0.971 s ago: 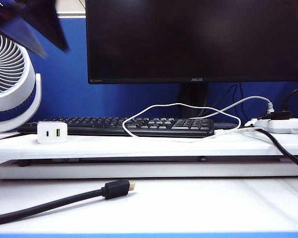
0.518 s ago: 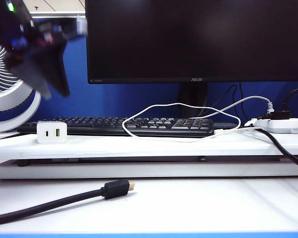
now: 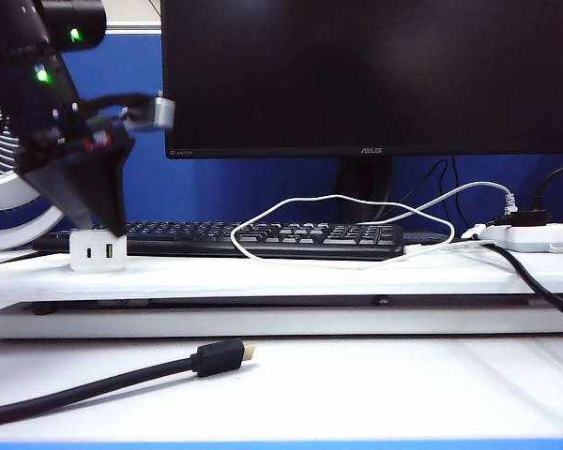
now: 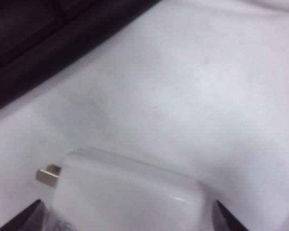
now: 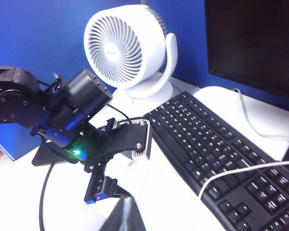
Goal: Pick up the Type-C charging cable and the charging base, insert one end of the Type-C charger into the corresponding slot on the base, and finally place the plugged-in charger back on the table.
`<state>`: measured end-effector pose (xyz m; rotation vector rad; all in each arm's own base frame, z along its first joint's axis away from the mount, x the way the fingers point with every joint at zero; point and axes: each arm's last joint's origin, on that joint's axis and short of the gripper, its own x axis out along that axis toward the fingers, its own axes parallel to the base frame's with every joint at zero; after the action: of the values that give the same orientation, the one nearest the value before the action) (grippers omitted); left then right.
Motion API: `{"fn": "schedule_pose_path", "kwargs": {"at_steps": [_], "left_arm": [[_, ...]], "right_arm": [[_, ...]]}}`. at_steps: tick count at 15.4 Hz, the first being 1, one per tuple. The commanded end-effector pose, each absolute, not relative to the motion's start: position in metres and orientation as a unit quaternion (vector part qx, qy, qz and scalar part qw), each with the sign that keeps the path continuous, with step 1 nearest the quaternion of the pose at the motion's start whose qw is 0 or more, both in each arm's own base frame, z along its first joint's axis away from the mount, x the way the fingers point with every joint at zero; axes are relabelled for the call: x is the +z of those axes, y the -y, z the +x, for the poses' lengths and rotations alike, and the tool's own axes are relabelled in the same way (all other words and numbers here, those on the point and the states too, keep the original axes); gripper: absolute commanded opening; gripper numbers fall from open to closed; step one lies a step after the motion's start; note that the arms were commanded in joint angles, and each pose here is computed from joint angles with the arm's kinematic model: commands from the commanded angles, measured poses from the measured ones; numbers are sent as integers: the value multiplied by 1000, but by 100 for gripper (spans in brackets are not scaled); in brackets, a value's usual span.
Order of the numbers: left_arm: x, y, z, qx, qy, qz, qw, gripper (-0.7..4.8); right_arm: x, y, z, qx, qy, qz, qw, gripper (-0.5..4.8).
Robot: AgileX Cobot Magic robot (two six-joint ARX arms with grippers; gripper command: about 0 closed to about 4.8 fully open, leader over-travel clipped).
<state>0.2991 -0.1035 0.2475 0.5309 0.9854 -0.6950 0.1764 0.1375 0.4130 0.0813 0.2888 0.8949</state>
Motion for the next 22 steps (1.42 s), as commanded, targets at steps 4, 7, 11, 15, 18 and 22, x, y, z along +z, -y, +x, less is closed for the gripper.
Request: {"fn": "schedule_pose_path", "kwargs": {"at_steps": [4,7,11,15,18,22], "left_arm": [[239,104,300,-323,-482,245,776,410],[239,104,300,-299,-496,207,788,263],[238,103,296,-130,-584,-52,799,263],[238,105,293,-170,-598,-86,779,363],[238,106,293,-181,-598,-90,775,479],[253,107,296,-227,-578,-41,783,479]], "right_arm": [[417,-137,175,433,-128,39,891,-2],[417,-137,175,433,-128,39,891,-2],[417,-137,175,433,-128,40,891,-2],[417,-137,175,435,-128,40,891,-2],[417,-137,175,435,-128,40,890,-2],[417,-137,175,435,-129,40,890,-2]]}}
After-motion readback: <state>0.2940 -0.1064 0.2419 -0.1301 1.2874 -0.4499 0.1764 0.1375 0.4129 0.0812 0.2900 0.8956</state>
